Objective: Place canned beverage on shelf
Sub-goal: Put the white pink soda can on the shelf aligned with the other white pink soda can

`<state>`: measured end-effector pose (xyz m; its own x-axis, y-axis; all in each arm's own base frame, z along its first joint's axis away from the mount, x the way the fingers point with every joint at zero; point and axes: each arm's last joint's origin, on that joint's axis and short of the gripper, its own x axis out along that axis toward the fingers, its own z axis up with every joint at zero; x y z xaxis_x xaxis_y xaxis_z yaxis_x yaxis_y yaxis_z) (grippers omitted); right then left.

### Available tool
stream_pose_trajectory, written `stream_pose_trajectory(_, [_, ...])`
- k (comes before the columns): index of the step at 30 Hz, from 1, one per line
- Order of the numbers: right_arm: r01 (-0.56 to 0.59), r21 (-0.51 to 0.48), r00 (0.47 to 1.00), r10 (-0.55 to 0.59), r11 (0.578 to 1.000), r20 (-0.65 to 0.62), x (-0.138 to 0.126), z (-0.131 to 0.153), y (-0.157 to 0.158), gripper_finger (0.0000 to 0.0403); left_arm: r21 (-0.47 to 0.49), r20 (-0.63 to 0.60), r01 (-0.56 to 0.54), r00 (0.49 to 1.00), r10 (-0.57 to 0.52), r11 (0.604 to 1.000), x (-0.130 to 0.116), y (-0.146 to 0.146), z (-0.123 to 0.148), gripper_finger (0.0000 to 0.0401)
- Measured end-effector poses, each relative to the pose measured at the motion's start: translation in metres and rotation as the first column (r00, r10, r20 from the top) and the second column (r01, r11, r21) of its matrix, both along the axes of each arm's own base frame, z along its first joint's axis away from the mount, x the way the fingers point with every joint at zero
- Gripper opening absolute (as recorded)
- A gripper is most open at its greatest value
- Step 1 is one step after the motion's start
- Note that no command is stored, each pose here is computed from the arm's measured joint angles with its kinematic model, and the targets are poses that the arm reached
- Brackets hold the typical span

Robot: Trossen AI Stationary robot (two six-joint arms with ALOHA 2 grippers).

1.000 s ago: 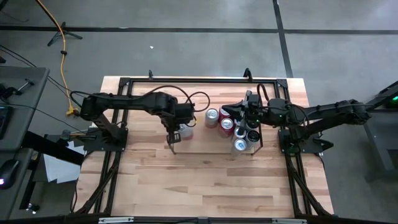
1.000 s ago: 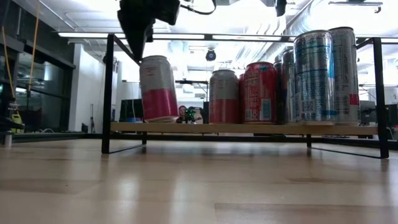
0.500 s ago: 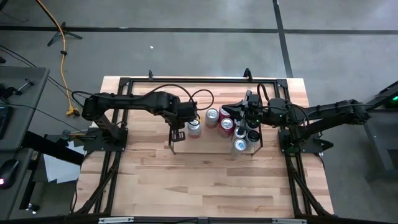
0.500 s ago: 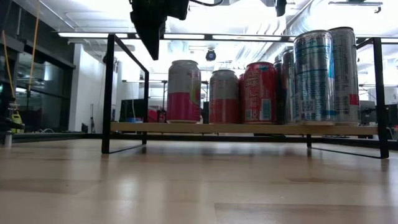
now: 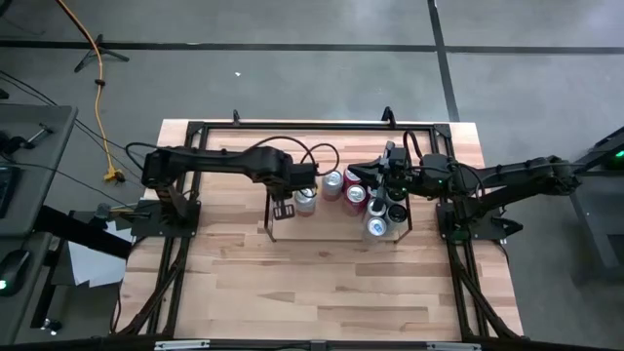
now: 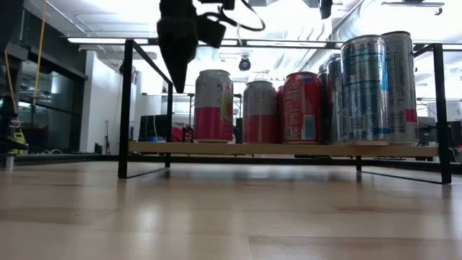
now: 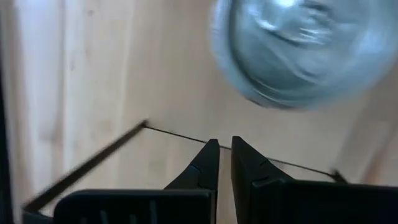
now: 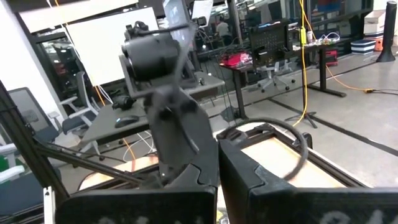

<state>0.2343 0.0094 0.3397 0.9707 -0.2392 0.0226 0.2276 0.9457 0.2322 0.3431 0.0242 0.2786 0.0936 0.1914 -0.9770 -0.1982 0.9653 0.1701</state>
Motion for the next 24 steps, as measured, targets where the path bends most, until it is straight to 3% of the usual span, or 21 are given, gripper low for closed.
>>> stream_pose_trajectory(8, [-0.002,0.000,1.000,0.002,1.000,0.002,0.0000,0.0001,0.0001,0.0000,0.179,0.023,-0.022,1.000,0.018,0.984,0.0072,0.0071,-0.0037,0.0000])
stream_pose_trajectory(14, [-0.002,0.000,1.000,0.002,1.000,0.000,0.0000,0.0000,0.0000,0.0000,0.124,0.073,0.038,0.996,-0.048,0.992,0.0112,0.0054,-0.0002,0.0000])
stream_pose_trajectory(24, [-0.002,-0.001,1.000,0.002,1.000,-0.013,0.0000,-0.0013,0.0001,0.0000,0.100,0.082,0.048,0.995,-0.056,0.994,0.0117,-0.0027,0.0000,0.0000])
